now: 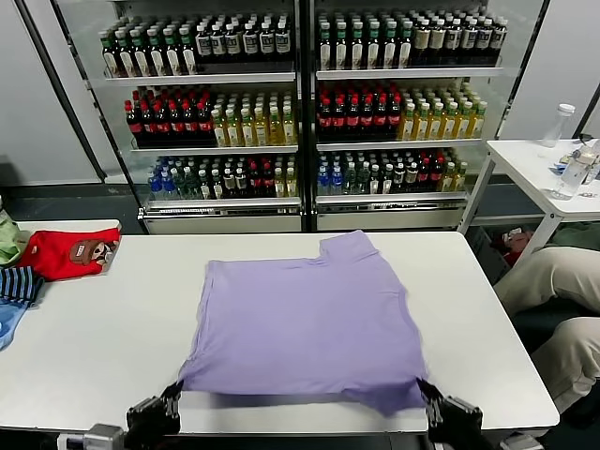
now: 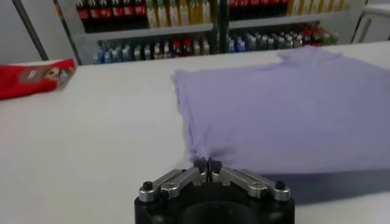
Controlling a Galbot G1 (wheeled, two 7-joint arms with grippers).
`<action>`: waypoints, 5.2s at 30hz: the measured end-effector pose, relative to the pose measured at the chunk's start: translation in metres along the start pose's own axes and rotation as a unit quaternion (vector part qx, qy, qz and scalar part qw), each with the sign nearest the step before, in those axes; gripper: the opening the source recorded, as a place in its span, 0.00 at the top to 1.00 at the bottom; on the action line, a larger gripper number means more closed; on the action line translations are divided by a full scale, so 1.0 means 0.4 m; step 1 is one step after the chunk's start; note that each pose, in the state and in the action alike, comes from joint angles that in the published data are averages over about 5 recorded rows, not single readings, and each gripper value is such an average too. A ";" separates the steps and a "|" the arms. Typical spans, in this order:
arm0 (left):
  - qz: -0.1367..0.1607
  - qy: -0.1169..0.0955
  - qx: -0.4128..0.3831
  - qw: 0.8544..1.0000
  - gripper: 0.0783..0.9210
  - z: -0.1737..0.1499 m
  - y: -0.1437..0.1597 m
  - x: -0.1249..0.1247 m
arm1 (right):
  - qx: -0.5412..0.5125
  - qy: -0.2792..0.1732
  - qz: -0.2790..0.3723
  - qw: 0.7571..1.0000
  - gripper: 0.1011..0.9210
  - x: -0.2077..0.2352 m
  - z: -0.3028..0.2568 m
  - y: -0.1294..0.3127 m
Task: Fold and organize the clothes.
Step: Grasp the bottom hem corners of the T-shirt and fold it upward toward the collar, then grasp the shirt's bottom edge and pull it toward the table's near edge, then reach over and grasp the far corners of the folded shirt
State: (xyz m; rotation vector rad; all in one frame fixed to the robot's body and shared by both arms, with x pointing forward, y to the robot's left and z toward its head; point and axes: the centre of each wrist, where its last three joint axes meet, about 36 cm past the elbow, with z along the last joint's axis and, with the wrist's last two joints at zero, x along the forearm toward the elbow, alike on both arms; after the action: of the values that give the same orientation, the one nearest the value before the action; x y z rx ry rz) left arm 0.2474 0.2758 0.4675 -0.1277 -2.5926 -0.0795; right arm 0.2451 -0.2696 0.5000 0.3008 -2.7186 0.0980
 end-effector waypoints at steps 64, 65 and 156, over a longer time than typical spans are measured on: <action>0.010 0.001 0.030 0.999 0.29 -0.020 0.077 -0.306 | -0.026 0.060 0.049 0.997 0.31 -0.269 0.097 -0.027; 0.011 0.002 0.031 0.999 0.32 -0.018 0.076 -0.303 | -0.027 0.061 0.048 0.997 0.35 -0.269 0.098 -0.025; 0.032 -0.020 -0.012 0.999 0.12 -0.200 0.259 -0.635 | -0.078 0.043 0.086 0.992 0.12 -0.971 -0.224 0.001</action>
State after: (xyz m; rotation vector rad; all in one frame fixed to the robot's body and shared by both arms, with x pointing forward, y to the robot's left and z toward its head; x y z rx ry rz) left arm 0.5158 0.3532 0.4067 -0.2233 -2.6248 -0.0854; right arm 0.6274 -0.1834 0.4276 0.0155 -2.6417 -0.0528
